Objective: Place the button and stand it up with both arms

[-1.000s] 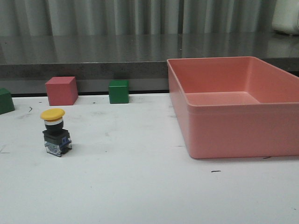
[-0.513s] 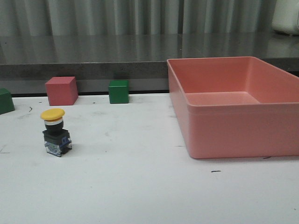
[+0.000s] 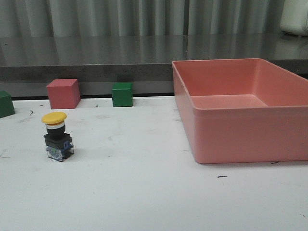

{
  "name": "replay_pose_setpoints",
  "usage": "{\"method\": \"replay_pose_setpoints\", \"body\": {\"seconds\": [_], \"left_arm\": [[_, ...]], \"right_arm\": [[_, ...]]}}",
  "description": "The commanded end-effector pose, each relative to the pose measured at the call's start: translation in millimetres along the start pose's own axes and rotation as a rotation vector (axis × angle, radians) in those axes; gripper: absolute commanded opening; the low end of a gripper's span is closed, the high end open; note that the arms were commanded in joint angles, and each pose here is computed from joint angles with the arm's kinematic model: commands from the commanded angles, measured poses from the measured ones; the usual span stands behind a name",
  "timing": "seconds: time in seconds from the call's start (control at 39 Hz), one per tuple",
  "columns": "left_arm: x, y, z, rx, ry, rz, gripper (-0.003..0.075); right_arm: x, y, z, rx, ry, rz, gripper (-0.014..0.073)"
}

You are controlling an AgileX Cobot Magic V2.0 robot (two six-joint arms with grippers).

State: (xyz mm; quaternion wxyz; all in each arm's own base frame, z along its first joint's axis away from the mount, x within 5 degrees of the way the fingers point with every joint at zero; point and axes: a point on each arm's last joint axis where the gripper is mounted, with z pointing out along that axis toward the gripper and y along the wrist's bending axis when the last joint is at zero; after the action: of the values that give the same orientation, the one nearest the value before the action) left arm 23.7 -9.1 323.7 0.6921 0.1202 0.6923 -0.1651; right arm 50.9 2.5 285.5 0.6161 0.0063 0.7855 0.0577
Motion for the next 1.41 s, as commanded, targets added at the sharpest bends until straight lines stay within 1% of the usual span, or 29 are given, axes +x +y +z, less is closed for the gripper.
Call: {"method": "replay_pose_setpoints", "body": {"seconds": [0.0, 0.13, 0.28, 0.41, 0.59, 0.74, 0.87, 0.92, 1.0, 1.38], "left_arm": [[-16, -2, -3, 0.021, -0.091, -0.018, -0.0020], [-13, -1, 0, 0.021, -0.094, -0.017, -0.0020], [9, 1, 5, -0.019, -0.135, -0.005, -0.0020], [33, 6, 9, -0.107, -0.149, 0.004, -0.0020], [71, 14, 15, -0.249, -0.102, 0.009, -0.0020], [97, 24, 20, -0.376, -0.084, 0.012, -0.0020], [113, 30, 22, -0.452, -0.107, 0.019, -0.0020], [115, 31, 21, -0.478, -0.078, 0.013, -0.0020], [115, 32, 21, -0.497, -0.084, 0.015, -0.0020], [115, 32, 21, -0.496, -0.086, 0.016, -0.0020]], "right_arm": [[-15, 1, -3, -0.006, -0.102, -0.017, -0.0071], [-15, 1, -3, -0.006, -0.102, -0.017, -0.0071], [-15, 1, -3, -0.006, -0.102, -0.017, -0.0071], [-15, 1, -3, -0.006, -0.102, -0.017, -0.0071], [-15, 1, -3, -0.006, -0.102, -0.017, -0.0071], [-15, 1, -3, -0.006, -0.102, -0.017, -0.0071], [-15, 1, -3, -0.006, -0.102, -0.017, -0.0071], [-15, 1, -3, -0.006, -0.102, -0.017, -0.0071], [-15, 1, -3, -0.006, -0.101, -0.017, -0.0071], [-15, 1, -3, -0.006, -0.101, -0.017, -0.0071]]}}
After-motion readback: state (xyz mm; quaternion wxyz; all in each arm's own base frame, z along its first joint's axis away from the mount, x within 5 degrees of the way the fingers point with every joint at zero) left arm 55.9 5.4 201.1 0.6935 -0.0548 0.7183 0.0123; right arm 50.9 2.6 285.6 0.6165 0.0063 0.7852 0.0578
